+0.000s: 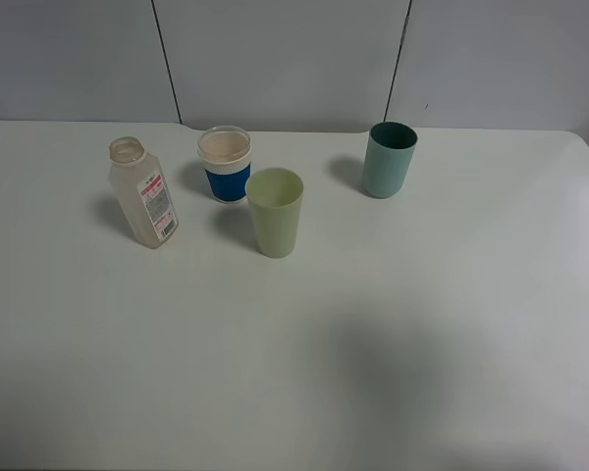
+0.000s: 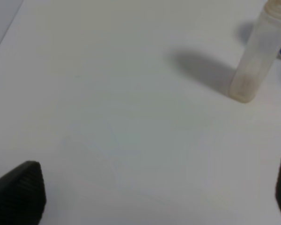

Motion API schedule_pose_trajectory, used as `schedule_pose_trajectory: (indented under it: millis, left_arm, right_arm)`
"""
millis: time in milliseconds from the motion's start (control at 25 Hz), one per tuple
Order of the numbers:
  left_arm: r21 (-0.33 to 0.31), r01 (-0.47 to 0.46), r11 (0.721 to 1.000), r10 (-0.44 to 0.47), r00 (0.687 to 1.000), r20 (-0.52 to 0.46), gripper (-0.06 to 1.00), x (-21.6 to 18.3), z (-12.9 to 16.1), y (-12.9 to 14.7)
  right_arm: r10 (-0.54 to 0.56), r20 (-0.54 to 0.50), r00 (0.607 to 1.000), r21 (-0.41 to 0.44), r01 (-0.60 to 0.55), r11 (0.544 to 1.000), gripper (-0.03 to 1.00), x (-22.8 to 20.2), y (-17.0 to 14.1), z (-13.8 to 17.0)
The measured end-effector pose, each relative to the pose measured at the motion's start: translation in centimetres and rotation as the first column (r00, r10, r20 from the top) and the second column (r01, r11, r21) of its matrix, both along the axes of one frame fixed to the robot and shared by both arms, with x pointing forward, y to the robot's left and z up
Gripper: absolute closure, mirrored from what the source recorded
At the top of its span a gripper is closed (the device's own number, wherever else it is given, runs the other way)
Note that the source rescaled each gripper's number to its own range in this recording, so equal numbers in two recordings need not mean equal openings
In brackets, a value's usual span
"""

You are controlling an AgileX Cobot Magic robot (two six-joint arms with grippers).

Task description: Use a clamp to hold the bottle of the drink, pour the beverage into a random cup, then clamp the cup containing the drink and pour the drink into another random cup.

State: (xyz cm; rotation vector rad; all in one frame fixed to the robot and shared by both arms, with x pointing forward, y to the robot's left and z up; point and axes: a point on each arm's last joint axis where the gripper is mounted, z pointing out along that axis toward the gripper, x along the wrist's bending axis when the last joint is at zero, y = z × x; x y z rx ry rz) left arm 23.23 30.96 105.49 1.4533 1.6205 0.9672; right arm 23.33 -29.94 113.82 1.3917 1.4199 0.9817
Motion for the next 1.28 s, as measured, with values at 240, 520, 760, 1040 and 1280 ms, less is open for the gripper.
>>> schedule_pose_trajectory:
  millis: [240, 520, 760, 1040, 1280]
  left_arm:
    - [0.000, 0.000, 1.000, 0.000, 1.000, 0.000, -0.06, 0.0, 0.0, 0.0]
    - [0.000, 0.000, 1.000, 0.000, 1.000, 0.000, -0.06, 0.0, 0.0, 0.0]
    - [0.000, 0.000, 1.000, 0.000, 1.000, 0.000, -0.06, 0.0, 0.0, 0.0]
    - [0.000, 0.000, 1.000, 0.000, 1.000, 0.000, -0.06, 0.0, 0.0, 0.0]
    - [0.000, 0.000, 1.000, 0.000, 1.000, 0.000, -0.06, 0.0, 0.0, 0.0]
  right_arm:
    - [0.009, 0.028, 1.000, 0.009, -0.009, 1.000, -0.03, -3.9, 0.2, -1.5]
    - [0.046, -0.052, 0.998, 0.042, -0.044, 0.998, -0.03, -4.4, 0.7, -2.9]
    - [0.060, -0.133, 0.989, 0.025, -0.057, 0.998, -0.03, -2.2, 0.6, -5.7]
    - [0.052, -0.182, 0.982, 0.012, -0.051, 0.999, -0.03, -0.1, 0.4, -8.5]
    - [0.042, -0.180, 0.983, 0.016, -0.039, 0.999, -0.03, -0.1, 0.4, -8.5]
